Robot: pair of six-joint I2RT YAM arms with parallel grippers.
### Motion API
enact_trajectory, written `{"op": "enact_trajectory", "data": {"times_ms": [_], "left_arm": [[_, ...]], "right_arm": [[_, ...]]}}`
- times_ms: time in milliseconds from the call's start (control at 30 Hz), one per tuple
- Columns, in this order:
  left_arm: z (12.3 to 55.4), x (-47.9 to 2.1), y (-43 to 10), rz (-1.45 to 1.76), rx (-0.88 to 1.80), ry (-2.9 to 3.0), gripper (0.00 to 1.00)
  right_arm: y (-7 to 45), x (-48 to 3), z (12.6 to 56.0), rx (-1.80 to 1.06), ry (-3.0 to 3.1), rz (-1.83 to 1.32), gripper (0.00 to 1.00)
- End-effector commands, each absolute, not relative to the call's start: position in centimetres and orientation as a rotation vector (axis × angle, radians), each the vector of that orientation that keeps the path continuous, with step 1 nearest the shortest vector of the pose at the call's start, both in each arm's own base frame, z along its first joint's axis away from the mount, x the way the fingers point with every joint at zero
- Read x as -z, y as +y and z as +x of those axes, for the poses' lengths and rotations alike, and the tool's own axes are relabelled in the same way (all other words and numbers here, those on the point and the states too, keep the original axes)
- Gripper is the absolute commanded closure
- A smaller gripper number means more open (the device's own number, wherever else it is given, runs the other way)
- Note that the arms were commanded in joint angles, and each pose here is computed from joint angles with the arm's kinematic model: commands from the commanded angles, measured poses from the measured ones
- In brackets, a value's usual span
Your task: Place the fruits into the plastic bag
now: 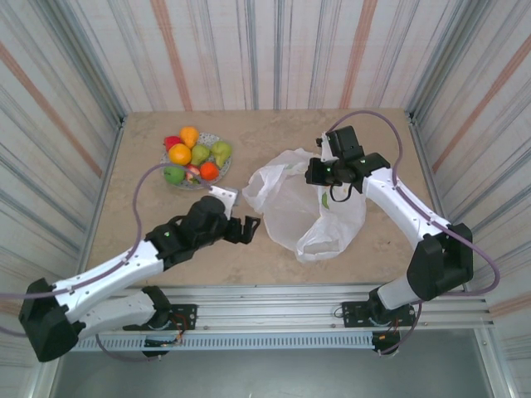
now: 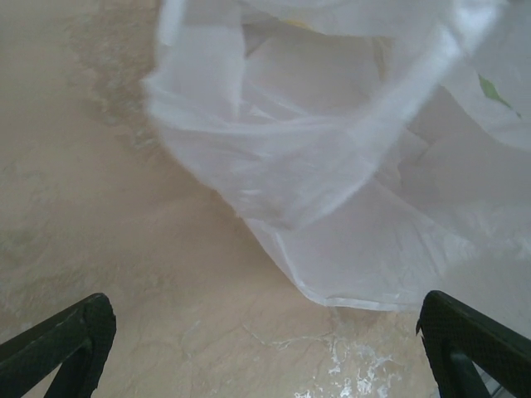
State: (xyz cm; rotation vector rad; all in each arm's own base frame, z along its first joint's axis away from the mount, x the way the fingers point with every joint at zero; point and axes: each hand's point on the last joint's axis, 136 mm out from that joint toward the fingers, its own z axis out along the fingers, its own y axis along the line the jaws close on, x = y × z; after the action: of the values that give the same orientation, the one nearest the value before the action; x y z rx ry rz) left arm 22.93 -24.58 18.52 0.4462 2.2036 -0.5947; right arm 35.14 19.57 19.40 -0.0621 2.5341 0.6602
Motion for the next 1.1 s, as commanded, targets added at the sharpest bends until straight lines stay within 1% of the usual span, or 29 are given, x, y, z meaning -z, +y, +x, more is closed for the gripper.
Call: {"op": "enact_trajectory", "data": {"times_ms": [0,133,200,367,500,600,733,800,900,1067], "left_arm": [[25.1,-20.9,-25.7,0.544,0.427,2.089,0.01],[28.8,-21.3,-25.0,0.456,0.200,2.061,0.01],[30.7,-21.1,-24.9,0.419,0.152,2.070,0.02],[34.8,-20.0,-24.8,0.330,0.248,2.134,0.06],[36.4,-19.6,-24.7,0.338,0.314,2.161,0.08],[36.2,-19.8,-25.5,0.410,0.393,2.161,0.08],[34.4,-20.3,-26.4,0.477,0.504,2.164,0.05],[33.4,-20.6,-26.6,0.486,0.576,2.164,0.03],[31.6,-20.8,-26.5,0.499,0.671,2.172,0.02],[29.5,-21.6,-24.1,0.447,0.722,2.194,0.02]], "right_arm": [[20.0,-20.4,35.1,-0.715,2.549,-0.032,1.00],[19.6,-20.7,34.6,-0.680,2.572,-0.057,1.00],[19.1,-20.8,34.4,-0.644,2.583,-0.075,1.00],[17.8,-22.2,34.7,-0.552,2.563,-0.132,1.00],[15.4,-22.2,36.2,-0.295,2.589,-0.177,1.00],[14.3,-21.6,37.0,-0.109,2.619,-0.219,1.00],[14.3,-20.8,37.4,0.031,2.636,-0.264,1.00],[14.8,-20.2,37.6,0.015,2.649,-0.249,1.00],[15.9,-19.9,38.1,-0.085,2.640,-0.192,1.00],[17.8,-19.5,39.1,-0.269,2.618,-0.126,1.00]]}}
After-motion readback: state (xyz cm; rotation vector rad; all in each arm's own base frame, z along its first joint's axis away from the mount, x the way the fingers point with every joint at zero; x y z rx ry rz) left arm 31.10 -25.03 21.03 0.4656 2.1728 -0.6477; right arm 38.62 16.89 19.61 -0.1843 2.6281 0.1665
